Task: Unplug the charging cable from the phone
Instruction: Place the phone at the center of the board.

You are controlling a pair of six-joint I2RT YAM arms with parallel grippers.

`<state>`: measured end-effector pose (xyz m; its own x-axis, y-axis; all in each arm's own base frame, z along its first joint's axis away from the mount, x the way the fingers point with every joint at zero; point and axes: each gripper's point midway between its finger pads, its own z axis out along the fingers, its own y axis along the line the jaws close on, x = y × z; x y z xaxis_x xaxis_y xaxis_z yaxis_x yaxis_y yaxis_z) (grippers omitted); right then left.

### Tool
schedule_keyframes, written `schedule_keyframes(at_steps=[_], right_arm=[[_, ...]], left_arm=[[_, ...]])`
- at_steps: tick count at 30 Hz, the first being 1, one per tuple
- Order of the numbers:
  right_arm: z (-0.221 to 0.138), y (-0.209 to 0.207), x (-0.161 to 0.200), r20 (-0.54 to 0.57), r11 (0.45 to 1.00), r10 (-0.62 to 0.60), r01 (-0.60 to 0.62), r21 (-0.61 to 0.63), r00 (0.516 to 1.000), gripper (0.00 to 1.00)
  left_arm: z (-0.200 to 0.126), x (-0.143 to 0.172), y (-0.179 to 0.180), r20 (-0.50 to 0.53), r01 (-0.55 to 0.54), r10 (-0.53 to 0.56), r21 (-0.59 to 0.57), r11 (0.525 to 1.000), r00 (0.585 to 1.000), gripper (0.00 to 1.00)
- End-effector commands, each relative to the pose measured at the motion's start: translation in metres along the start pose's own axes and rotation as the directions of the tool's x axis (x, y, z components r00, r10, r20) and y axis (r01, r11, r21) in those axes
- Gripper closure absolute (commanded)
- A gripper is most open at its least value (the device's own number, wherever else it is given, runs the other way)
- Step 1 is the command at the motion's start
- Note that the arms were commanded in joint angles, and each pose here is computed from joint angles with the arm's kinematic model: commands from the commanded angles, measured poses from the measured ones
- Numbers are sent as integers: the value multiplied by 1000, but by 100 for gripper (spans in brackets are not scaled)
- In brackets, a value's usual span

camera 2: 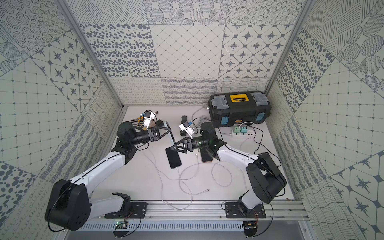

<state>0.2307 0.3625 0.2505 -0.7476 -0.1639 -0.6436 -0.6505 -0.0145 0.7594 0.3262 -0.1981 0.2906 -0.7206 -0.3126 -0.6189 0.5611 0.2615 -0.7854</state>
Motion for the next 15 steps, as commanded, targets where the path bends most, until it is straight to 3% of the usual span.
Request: schedule_keyframes(at_steps=[1,6,15], right_arm=[[-3,11,-9,38,997,-77,78,-29,996,58],[-9,9,-11,67,996,-88,88,-1,994,63],[-20,-19,-3,80,980,-70,53,190,994,66]], left_arm=[[-2,-6,-16,15,-87,87,52,995,996,2],[-4,-7,-7,33,-100,100,-5,995,994,2],[-25,-8,30,76,-115,145,-309,944,987,2]])
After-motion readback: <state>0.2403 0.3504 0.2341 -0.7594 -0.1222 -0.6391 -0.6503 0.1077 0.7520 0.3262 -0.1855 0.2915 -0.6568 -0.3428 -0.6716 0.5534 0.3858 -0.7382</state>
